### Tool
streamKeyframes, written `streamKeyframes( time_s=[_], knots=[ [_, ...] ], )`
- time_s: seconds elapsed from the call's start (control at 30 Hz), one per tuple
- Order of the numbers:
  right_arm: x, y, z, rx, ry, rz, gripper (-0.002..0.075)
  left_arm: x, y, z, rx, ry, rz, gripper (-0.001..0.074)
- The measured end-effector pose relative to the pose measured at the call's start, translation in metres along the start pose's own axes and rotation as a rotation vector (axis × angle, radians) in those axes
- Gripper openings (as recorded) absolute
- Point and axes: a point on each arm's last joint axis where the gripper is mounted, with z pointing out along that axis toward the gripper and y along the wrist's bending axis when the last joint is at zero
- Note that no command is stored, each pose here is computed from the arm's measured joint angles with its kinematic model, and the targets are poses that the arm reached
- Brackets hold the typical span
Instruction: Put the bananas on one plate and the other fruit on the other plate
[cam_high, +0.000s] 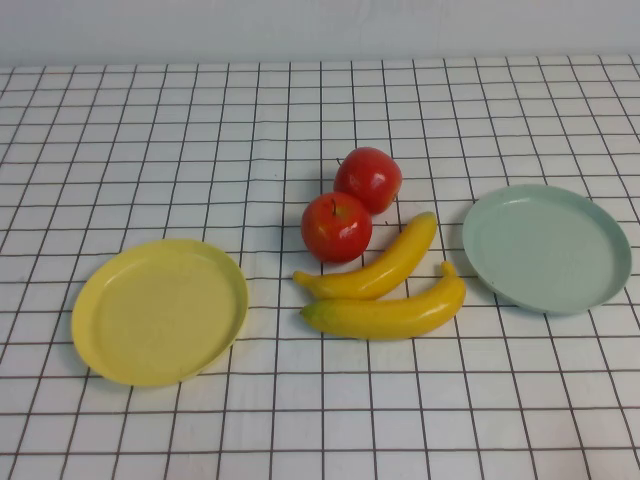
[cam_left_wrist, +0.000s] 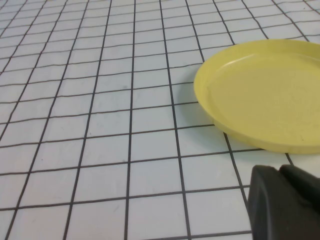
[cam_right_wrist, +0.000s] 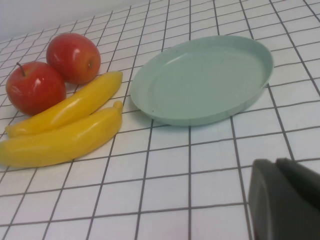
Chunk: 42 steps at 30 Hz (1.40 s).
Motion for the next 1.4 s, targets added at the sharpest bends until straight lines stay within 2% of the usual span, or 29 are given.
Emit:
streamKeyframes(
  time_s=[1.4],
  knots=[
    [0.0000, 0.0001, 0.0000, -0.001, 0.000, 0.002, -0.0015, -0.0001, -0.0004, 0.0000, 0.005, -0.001, -0.013, -0.0004]
  ],
)
